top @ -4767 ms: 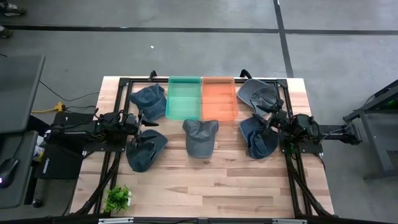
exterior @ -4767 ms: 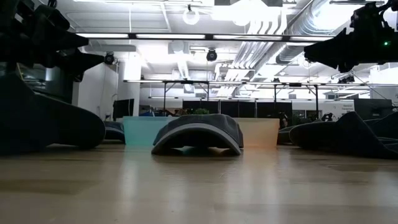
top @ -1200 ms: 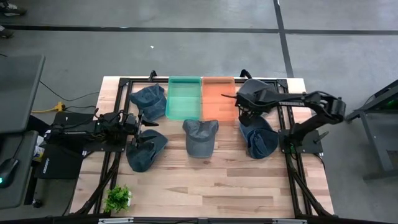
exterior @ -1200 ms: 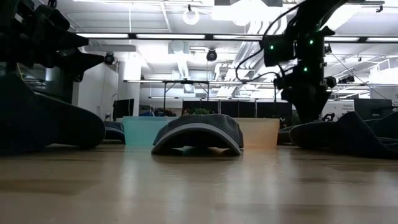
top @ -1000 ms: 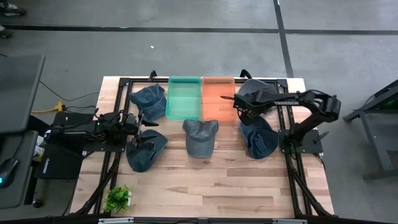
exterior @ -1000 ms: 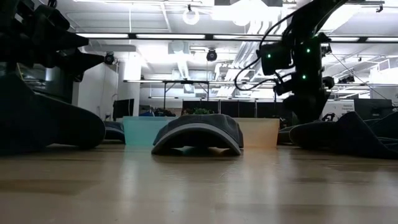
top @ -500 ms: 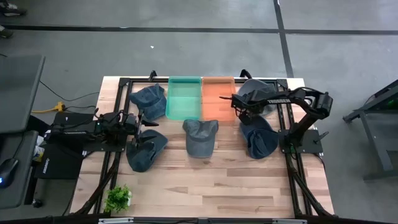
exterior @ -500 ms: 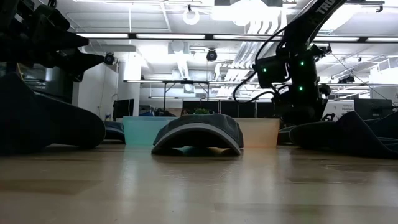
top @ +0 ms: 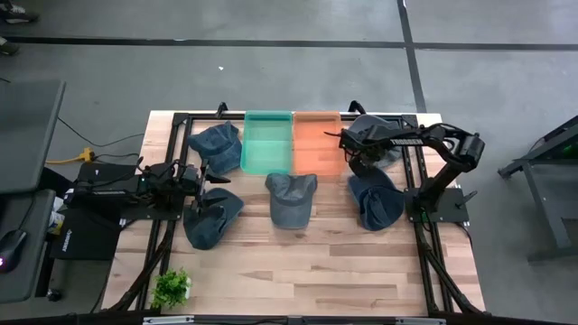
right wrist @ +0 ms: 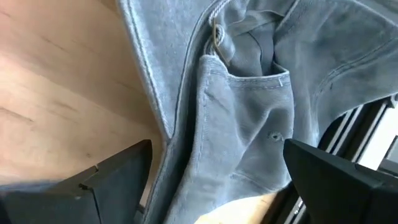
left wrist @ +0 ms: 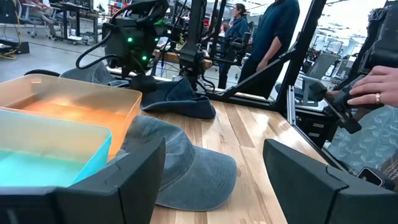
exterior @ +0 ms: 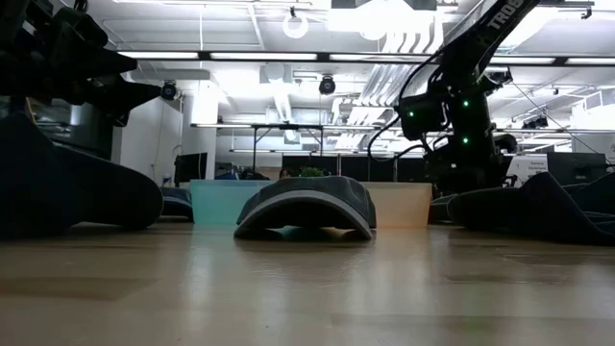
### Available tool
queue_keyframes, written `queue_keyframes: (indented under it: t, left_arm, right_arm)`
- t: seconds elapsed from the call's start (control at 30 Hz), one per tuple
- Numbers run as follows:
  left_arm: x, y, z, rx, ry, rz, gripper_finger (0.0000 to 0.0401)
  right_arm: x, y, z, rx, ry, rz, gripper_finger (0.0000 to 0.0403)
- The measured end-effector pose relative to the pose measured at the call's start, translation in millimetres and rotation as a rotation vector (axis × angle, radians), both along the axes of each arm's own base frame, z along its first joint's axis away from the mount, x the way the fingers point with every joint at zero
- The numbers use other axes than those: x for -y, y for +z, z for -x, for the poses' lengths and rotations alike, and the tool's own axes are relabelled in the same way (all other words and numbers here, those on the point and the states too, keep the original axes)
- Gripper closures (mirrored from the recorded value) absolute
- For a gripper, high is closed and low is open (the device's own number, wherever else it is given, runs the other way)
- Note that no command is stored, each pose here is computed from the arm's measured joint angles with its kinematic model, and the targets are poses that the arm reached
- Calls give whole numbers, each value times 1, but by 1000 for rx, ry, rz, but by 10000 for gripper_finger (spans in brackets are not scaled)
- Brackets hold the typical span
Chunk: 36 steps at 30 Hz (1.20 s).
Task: Pick & Place hat
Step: Put the top gray cap into the orange bin
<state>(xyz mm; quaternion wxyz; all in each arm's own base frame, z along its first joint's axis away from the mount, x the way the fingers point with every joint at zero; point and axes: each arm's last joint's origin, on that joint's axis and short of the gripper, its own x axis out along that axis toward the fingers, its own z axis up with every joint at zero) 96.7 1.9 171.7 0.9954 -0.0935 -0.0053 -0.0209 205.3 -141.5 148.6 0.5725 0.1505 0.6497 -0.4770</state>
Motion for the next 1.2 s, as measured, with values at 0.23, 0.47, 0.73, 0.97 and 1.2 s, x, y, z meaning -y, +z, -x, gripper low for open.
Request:
queue_keyframes:
  t: [0.23, 0.47, 0.73, 0.97, 1.2]
  left_arm:
    - [0, 0, 0, -1, 1, 0, 132]
    - [0, 0, 0, 0, 0, 0, 132]
    - [0, 0, 0, 0, 0, 0, 132]
    - [0, 0, 0, 0, 0, 0, 132]
    - [0, 0, 0, 0, 0, 0, 132]
  right_arm:
    - [4, -12, 6, 41, -16, 10, 45]
    - [13, -12, 12, 80, -66, -26, 45]
    - [24, -13, 20, 160, -137, -101, 45]
    - [31, -14, 26, 223, -201, -162, 45]
    - [37, -15, 31, 301, -277, -239, 45]
